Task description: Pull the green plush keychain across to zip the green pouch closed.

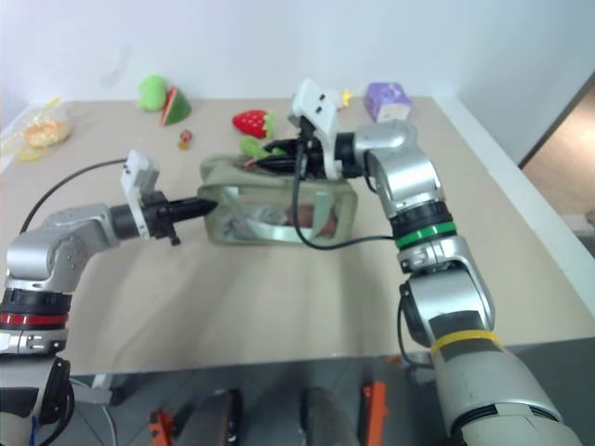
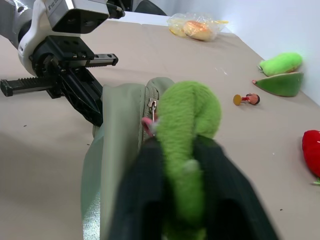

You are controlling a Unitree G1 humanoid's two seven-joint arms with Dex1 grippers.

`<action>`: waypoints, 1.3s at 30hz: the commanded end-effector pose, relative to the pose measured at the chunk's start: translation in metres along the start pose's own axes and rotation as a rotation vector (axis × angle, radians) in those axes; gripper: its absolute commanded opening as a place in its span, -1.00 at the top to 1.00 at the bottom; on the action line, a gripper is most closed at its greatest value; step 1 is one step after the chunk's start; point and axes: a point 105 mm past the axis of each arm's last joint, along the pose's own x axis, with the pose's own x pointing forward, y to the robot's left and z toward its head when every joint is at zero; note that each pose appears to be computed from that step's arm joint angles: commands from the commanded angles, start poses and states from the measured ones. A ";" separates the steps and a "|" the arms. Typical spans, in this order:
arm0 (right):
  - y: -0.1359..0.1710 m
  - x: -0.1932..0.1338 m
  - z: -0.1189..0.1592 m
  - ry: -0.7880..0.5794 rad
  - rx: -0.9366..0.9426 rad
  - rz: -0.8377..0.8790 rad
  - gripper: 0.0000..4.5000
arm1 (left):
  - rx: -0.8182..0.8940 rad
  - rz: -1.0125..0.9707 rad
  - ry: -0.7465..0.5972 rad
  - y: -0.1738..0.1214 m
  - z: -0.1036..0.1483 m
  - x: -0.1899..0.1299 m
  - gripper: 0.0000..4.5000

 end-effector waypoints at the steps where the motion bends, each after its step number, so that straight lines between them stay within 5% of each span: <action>1: -0.005 -0.007 0.019 -0.057 -0.053 -0.022 0.95 | 0.005 -0.003 -0.004 -0.002 0.002 0.000 1.00; 9: -0.012 -0.013 0.018 -0.041 -0.064 -0.071 0.95 | 0.003 -0.002 -0.004 0.000 0.002 0.000 1.00; 26: -0.045 -0.131 0.009 0.141 -0.169 -0.311 0.95 | -0.008 -0.024 0.002 -0.001 -0.001 0.007 1.00; 34: -0.045 -0.180 -0.023 0.444 -0.350 -0.405 0.95 | -0.009 -0.025 0.000 -0.001 0.000 0.006 1.00; 39: -0.039 -0.180 -0.037 0.511 -0.390 -0.395 0.95 | -0.008 -0.021 0.000 0.000 0.000 0.004 1.00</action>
